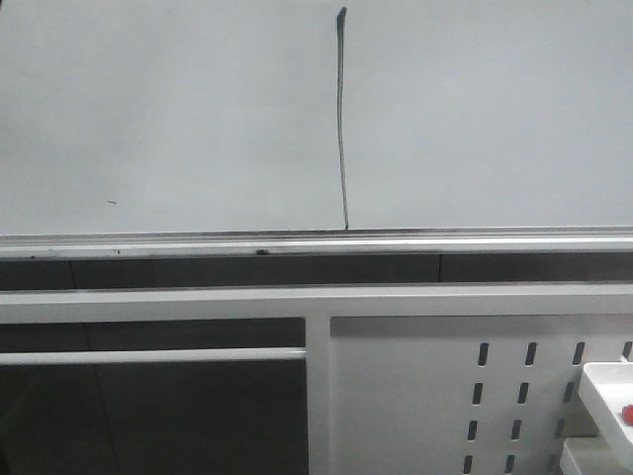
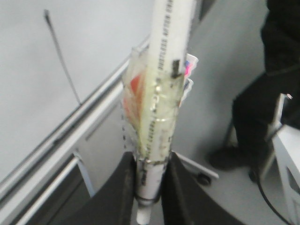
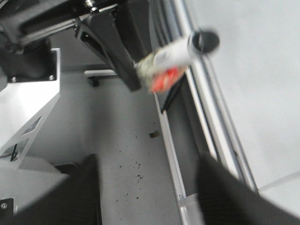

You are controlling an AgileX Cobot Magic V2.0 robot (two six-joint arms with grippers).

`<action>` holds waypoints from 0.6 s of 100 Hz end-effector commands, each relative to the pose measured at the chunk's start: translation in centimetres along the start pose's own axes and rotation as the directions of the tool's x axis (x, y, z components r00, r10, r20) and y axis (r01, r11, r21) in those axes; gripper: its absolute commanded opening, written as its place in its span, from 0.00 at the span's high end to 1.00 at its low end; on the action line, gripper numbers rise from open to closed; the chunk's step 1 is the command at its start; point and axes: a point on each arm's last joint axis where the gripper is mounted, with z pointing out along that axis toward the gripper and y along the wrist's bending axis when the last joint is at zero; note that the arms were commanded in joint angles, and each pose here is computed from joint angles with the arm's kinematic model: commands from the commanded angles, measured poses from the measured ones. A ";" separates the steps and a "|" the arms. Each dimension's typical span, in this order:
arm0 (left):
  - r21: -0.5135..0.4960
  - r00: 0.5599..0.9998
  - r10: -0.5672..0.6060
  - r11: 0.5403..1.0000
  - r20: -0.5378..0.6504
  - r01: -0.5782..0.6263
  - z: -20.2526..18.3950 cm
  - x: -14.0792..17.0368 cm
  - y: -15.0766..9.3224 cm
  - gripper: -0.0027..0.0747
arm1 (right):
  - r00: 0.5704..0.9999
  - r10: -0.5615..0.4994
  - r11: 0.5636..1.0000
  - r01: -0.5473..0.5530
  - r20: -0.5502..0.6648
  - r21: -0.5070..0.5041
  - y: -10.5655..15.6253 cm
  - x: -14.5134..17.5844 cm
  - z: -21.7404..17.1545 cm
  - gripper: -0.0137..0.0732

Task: Write number 1 on whiteboard

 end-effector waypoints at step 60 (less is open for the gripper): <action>-0.223 0.984 -0.107 0.965 0.142 0.137 5.9 0.4 2.4 0.99 | 0.924 -0.059 0.917 -0.099 0.378 0.386 5.5 11.4 -8.0 0.90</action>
